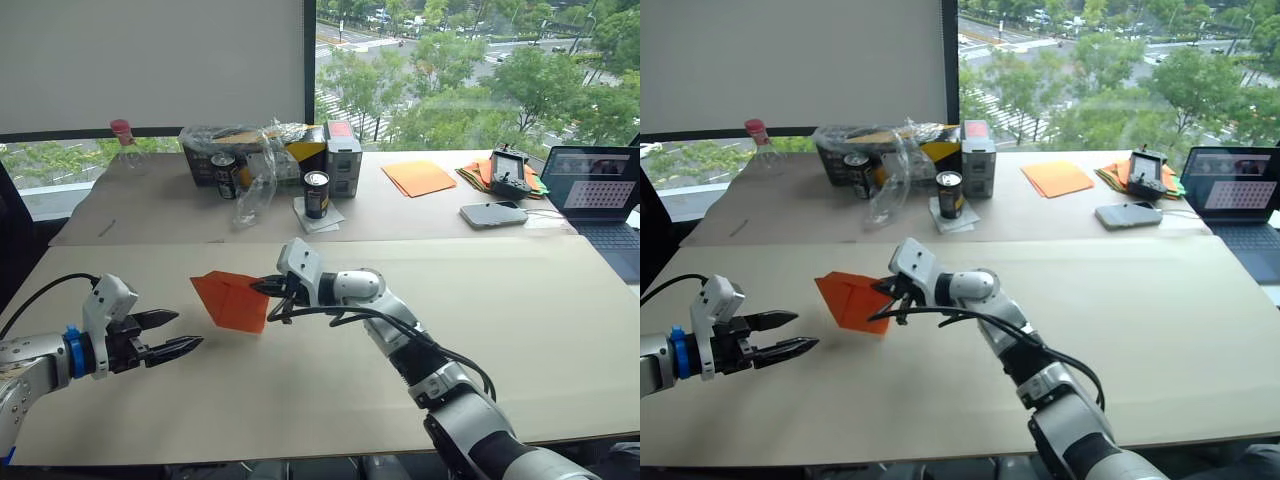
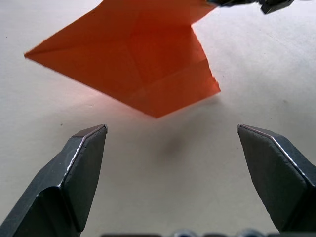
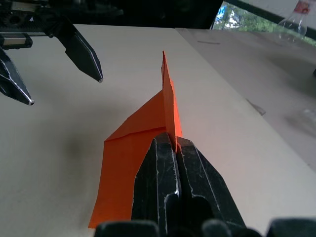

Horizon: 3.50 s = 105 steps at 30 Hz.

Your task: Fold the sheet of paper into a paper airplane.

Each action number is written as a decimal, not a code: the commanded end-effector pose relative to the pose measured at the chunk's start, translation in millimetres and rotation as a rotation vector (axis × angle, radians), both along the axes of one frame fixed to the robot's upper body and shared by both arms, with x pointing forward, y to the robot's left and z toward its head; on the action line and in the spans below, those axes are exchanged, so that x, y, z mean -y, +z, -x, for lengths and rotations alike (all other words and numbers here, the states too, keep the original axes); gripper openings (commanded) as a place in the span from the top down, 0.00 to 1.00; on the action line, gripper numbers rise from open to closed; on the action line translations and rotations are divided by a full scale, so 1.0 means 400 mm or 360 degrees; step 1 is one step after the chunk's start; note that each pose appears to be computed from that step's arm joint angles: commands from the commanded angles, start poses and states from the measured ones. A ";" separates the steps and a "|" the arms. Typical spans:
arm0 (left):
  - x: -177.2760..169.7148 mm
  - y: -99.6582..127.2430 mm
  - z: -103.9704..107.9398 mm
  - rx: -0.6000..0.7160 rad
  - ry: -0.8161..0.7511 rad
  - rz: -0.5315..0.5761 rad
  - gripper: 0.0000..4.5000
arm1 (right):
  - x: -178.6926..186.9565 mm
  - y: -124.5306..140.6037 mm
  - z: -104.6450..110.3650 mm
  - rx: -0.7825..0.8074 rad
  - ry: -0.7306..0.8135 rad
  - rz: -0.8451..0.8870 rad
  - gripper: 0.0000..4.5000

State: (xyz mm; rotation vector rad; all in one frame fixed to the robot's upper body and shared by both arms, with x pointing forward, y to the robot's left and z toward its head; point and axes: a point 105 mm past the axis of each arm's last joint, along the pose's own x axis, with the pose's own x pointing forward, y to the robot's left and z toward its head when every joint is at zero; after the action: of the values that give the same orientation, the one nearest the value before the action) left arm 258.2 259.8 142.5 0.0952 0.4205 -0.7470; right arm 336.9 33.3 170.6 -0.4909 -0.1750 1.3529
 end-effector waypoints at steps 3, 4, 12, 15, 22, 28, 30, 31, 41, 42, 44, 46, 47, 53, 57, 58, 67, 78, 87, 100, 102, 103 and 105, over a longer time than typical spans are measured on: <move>0.044 0.018 -0.016 0.0034 -0.0115 0.0102 0.00 | 0.108 0.022 0.055 0.0167 0.0204 0.0142 1.00; 0.052 0.019 -0.018 0.0035 -0.0134 0.0119 0.00 | 0.124 0.016 0.059 0.0182 0.0220 0.0181 1.00; 0.158 0.038 -0.056 0.0115 -0.0394 0.0200 0.00 | 0.209 -0.068 0.072 0.0396 0.0219 0.0475 1.00; 0.188 0.040 -0.069 0.0126 -0.0457 0.0208 0.00 | 0.217 -0.087 0.074 0.0450 0.0200 0.0491 1.00; 0.266 0.028 -0.124 0.0137 -0.0668 0.0150 0.00 | 0.239 -0.152 0.115 0.0614 0.0270 0.0628 1.00; 0.305 0.002 -0.152 0.0179 -0.0869 0.0008 0.16 | 0.257 -0.165 0.124 0.0603 0.0291 0.0629 1.00; 0.314 -0.013 -0.154 0.0201 -0.0954 -0.0064 0.30 | 0.261 -0.165 0.127 0.0586 0.0295 0.0618 1.00; 0.317 -0.021 -0.152 0.0207 -0.1000 -0.0092 0.39 | 0.264 -0.165 0.128 0.0581 0.0295 0.0614 1.00; 0.348 -0.050 -0.166 0.0264 -0.1218 -0.0153 0.99 | 0.273 -0.160 0.131 0.0622 0.0399 0.0654 1.00; 0.353 -0.051 -0.170 0.0269 -0.1231 -0.0159 0.99 | 0.272 -0.162 0.131 0.0632 0.0426 0.0667 1.00; 0.365 -0.054 -0.177 0.0276 -0.1251 -0.0169 0.99 | 0.271 -0.162 0.130 0.0657 0.0475 0.0690 1.00; 0.375 -0.063 -0.180 0.0284 -0.1289 -0.0195 0.99 | 0.269 -0.157 0.120 0.0680 0.0494 0.0696 1.00; 0.378 -0.067 -0.180 0.0286 -0.1302 -0.0204 0.99 | 0.269 -0.155 0.117 0.0684 0.0497 0.0699 1.00; 0.391 -0.098 -0.169 0.0260 -0.1363 -0.0226 0.99 | 0.268 -0.147 0.099 0.0734 0.0526 0.0710 1.00; 0.378 -0.132 -0.170 0.0223 -0.1333 -0.0278 0.99 | 0.266 -0.144 0.092 0.0772 0.0505 0.0700 1.00; 0.375 -0.139 -0.171 0.0214 -0.1320 -0.0280 0.99 | 0.264 -0.142 0.091 0.0784 0.0492 0.0690 1.00; 0.370 -0.159 -0.170 0.0175 -0.1276 -0.0244 1.00 | 0.305 -0.136 0.095 0.0591 0.0245 0.0606 0.49; 0.380 -0.156 -0.178 0.0169 -0.1270 -0.0202 1.00 | 0.321 -0.118 0.125 0.0053 -0.0132 0.0150 0.27; 0.380 -0.157 -0.176 0.0175 -0.1277 -0.0206 1.00 | 0.321 -0.126 0.126 0.0007 -0.0110 0.0182 0.53; 0.371 -0.162 -0.175 0.0170 -0.1265 -0.0216 1.00 | 0.317 -0.155 0.144 -0.0002 0.0003 0.0301 0.84; 0.369 -0.163 -0.175 0.0168 -0.1264 -0.0221 1.00 | 0.313 -0.150 0.149 0.0006 0.0023 0.0289 0.84; 0.368 -0.163 -0.174 0.0167 -0.1263 -0.0223 1.00 | 0.312 -0.149 0.151 0.0010 0.0027 0.0287 0.84; 0.367 -0.164 -0.174 0.0164 -0.1263 -0.0225 1.00 | 0.315 -0.150 0.154 0.0005 0.0038 0.0294 0.84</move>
State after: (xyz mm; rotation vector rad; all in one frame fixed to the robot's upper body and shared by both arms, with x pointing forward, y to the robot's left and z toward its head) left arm 329.9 103.8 87.5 0.4349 0.2708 -1.4999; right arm 278.0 -95.9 99.0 -0.6297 0.0052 1.3834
